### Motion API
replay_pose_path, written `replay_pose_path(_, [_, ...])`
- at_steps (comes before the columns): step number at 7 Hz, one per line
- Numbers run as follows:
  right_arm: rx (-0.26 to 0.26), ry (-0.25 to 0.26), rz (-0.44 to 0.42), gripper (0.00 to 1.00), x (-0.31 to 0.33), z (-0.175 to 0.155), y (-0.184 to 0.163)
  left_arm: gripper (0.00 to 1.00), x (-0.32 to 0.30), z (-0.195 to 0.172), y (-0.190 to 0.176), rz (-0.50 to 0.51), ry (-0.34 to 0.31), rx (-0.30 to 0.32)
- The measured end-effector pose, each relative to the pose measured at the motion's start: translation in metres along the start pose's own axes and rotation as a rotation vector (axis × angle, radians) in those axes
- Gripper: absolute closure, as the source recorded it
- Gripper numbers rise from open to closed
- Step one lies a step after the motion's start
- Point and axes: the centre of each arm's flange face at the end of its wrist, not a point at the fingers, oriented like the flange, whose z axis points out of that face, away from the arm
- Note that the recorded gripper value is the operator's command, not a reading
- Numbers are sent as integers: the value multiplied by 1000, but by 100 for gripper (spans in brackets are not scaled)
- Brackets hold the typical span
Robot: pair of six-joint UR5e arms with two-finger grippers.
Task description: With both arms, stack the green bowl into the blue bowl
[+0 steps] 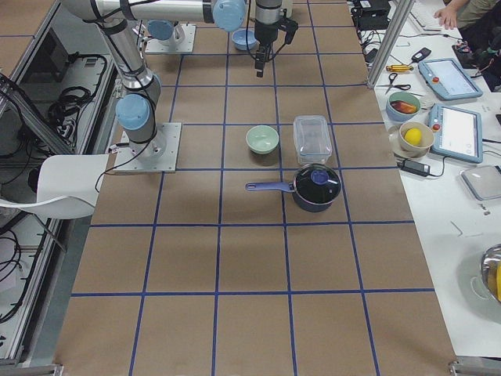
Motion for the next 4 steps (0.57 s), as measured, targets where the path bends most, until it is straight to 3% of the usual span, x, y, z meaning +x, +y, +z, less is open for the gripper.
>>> replay_pose_path(4, [8, 36, 0, 0, 3, 0, -1, 0, -1, 15, 3, 8, -4, -20])
